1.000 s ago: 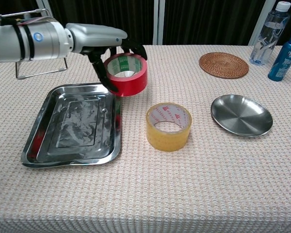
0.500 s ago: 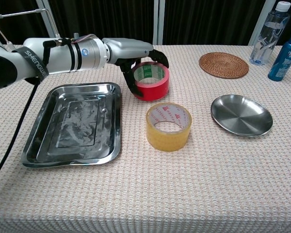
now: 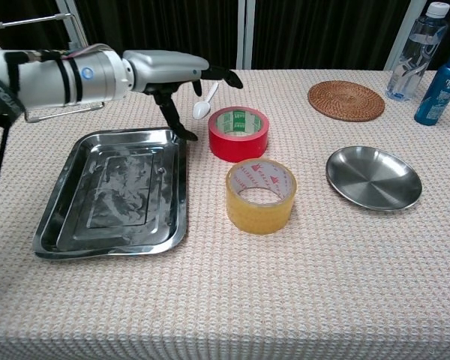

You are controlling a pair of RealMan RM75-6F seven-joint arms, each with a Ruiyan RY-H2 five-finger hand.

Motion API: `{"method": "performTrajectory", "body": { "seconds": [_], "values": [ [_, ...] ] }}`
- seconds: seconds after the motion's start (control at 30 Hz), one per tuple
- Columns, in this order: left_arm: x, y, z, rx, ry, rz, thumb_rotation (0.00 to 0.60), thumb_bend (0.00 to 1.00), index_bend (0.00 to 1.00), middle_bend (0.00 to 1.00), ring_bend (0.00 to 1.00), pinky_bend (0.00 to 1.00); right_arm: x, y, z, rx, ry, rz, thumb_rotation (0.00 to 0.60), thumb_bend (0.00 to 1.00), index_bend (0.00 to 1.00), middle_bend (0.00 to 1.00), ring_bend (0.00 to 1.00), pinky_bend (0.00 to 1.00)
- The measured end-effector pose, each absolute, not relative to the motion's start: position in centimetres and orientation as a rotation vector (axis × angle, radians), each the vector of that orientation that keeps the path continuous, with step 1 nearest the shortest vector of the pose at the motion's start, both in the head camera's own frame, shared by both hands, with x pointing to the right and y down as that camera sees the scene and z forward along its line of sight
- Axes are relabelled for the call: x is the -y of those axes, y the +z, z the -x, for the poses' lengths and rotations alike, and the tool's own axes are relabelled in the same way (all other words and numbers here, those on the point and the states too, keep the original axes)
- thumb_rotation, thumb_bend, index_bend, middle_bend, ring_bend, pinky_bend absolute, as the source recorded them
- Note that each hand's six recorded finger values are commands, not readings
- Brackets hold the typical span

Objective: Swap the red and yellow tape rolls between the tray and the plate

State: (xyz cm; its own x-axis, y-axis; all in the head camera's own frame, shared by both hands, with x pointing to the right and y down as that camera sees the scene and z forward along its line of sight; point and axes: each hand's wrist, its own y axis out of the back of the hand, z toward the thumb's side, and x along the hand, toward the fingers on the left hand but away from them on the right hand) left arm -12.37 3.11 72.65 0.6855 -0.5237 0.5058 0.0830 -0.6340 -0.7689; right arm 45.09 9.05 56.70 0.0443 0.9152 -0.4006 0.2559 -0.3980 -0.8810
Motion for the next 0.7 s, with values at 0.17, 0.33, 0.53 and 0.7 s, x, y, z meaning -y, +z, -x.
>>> {"method": "performTrajectory", "body": {
  "seconds": [0.17,0.33,0.53,0.7],
  "values": [
    [-4.9,70.0,14.2,-0.327,-0.918,2.114,0.6,0.13,0.1,0.08,0.03,0.24,-8.7,56.7,-45.1,1.181,1.383,1.714,0.6,0.07,0.0,0.0,0.0,0.0],
    [-9.0,67.8,14.3,-0.246,-0.856,2.158,0.6,0.12,0.1,0.08,0.03,0.24,-8.6,56.5,-44.8,1.173,1.38,1.713,0.6,0.07,0.0,0.0,0.0,0.0],
    [-12.1,67.6,12.3,-0.174,-0.711,2.113,0.6,0.13,0.1,0.07,0.03,0.23,-8.4,56.4,-45.1,1.175,1.399,1.712,0.6,0.06,0.0,0.0,0.0,0.0],
    [-13.6,68.1,9.7,-0.142,-0.598,2.069,0.6,0.12,0.1,0.07,0.03,0.23,-8.4,56.6,-45.8,1.188,1.415,1.708,0.6,0.06,0.0,0.0,0.0,0.0]
  ]
}}
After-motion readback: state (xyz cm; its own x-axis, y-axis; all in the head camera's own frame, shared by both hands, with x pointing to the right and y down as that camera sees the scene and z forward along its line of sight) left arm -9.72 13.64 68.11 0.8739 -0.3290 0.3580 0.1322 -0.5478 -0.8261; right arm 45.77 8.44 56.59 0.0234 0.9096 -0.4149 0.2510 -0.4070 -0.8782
